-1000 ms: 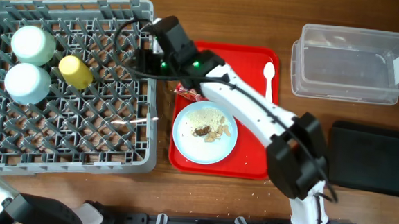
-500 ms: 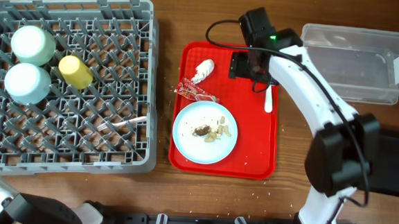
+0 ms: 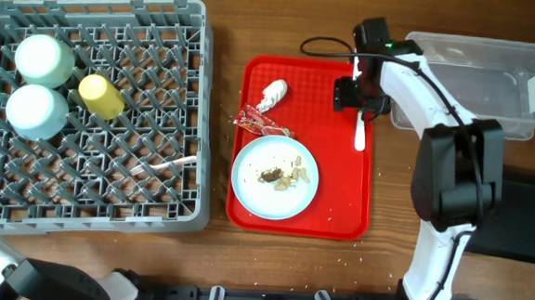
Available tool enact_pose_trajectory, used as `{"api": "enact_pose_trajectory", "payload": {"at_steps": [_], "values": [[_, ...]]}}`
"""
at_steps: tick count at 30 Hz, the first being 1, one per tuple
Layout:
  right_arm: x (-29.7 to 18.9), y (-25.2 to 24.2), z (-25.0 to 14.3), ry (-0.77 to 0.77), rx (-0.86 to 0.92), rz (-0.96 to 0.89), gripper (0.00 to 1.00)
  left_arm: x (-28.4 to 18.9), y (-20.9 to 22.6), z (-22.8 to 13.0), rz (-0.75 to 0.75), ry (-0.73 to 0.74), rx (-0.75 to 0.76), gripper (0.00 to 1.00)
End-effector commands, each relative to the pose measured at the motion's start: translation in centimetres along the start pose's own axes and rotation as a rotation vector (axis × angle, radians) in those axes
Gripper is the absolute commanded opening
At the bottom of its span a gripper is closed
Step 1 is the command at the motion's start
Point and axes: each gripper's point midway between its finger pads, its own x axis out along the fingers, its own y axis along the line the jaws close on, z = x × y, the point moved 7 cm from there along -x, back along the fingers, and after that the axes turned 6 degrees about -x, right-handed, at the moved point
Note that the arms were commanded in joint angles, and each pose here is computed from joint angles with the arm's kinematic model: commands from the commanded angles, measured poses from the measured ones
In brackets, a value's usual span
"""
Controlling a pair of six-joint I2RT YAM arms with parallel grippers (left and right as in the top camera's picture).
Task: Sort waste into correct bins and load items into the dishwasher rack
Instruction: 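Carry the fork to the rack and release it inside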
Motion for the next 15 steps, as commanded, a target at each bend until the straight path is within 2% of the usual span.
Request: {"api": "enact_pose_trajectory", "payload": {"at_steps": [1,2,3,4,6,8,10,12,15], "values": [[2.8,-0.1,-1.5,0.05,-0.003,0.012,0.73,0.1,0.1,0.0,0.005,0.0,-0.01,1.0],[3.1,-0.1,-1.7,0.052,-0.003,0.012,0.71,0.1,0.1,0.0,0.005,0.0,-0.01,1.0],[3.2,-0.1,-1.8,0.054,0.002,0.012,0.62,0.1,0.1,0.0,0.005,0.0,-0.01,1.0],[3.2,-0.1,-1.8,0.054,0.021,0.012,0.39,0.1,0.1,0.1,0.006,0.0,-0.01,1.0],[2.7,0.0,-1.5,0.051,0.055,0.019,0.07,0.1,0.1,0.0,0.005,0.0,-0.01,1.0],[0.9,0.4,-0.7,0.037,0.076,0.044,0.04,0.1,0.1,0.1,0.006,0.0,-0.01,1.0],[-3.3,1.6,0.7,-0.019,0.052,0.135,0.04,0.1,0.1,0.1,0.006,0.0,-0.01,1.0],[-9.0,4.7,1.7,-0.129,-0.019,0.304,0.04,0.1,0.1,0.1,0.006,-0.001,-0.011,1.0],[-14.8,11.5,1.8,-0.269,-0.143,0.598,0.04,0.1,0.1,0.1,0.006,0.0,-0.011,1.0]]}}
